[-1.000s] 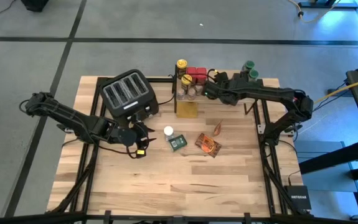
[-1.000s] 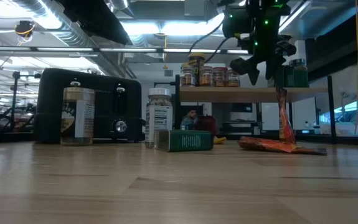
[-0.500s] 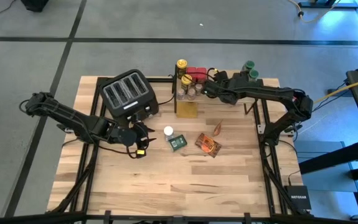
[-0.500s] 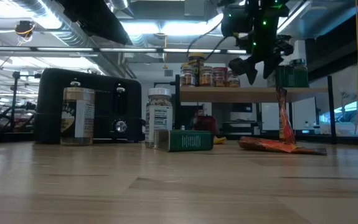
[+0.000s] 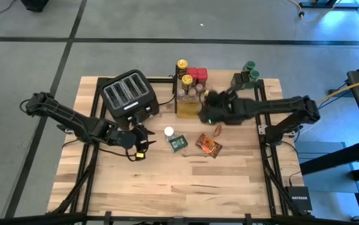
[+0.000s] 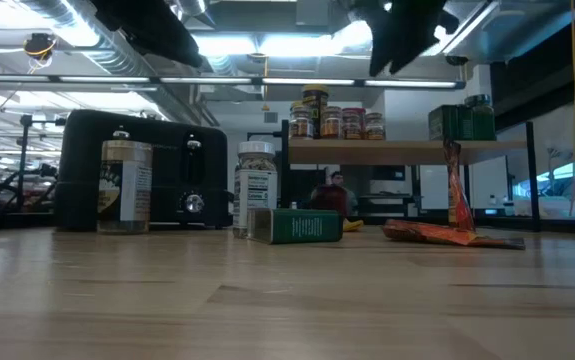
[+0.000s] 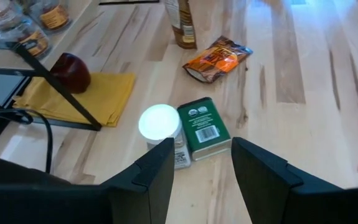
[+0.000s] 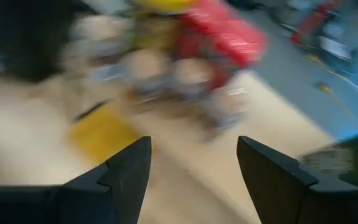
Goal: Shelf spices
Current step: Put the green seasoning can on the shelf
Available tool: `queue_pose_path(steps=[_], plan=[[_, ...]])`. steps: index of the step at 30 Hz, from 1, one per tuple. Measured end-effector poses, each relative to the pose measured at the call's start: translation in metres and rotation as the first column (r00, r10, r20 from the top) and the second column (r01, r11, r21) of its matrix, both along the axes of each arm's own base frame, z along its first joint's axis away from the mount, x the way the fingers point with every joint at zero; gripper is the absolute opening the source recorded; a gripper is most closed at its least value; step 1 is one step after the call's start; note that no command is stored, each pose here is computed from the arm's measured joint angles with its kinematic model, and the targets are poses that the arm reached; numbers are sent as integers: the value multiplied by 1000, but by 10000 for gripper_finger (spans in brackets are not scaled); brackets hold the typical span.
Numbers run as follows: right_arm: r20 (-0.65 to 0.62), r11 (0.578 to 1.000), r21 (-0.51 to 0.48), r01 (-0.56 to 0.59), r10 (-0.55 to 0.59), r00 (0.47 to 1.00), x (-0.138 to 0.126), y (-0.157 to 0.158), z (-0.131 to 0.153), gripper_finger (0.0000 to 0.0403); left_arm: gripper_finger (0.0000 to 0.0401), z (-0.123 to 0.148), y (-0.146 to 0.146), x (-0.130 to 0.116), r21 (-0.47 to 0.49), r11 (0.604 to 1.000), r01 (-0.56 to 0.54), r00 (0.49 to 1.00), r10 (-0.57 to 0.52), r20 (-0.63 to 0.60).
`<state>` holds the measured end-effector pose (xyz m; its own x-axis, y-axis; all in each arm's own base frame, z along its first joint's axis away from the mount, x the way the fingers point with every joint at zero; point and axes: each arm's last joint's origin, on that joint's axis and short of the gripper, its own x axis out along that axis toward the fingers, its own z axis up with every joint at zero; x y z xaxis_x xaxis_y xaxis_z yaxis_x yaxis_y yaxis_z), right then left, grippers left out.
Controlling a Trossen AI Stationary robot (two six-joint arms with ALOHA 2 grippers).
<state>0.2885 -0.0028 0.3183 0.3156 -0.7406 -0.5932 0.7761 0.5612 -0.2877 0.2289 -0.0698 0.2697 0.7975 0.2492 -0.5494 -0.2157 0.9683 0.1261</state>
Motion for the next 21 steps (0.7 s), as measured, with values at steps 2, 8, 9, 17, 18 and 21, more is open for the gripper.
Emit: queue_pose_path(steps=[2,8,9,17,18,21], plan=[[8,995,37,-94,94,996,2,22,-4,243,153,0,-2,-1,2,1000,11,1000,-11,-1],[74,953,82,-291,285,956,6,74,-38,243,153,0,-4,-1,-2,1000,22,1000,-22,-2],[88,948,83,-309,302,949,6,80,-48,243,153,-1,-4,-1,-2,1000,22,1000,-22,-4],[166,931,89,-355,337,927,11,92,-137,243,153,-32,-15,26,15,1000,16,998,-15,-69],[162,932,85,-352,335,928,10,92,-146,243,153,-38,-17,32,20,1000,17,997,-16,-76],[188,941,53,-333,318,929,13,92,-163,243,153,-60,-21,50,41,999,24,995,-20,-94]])
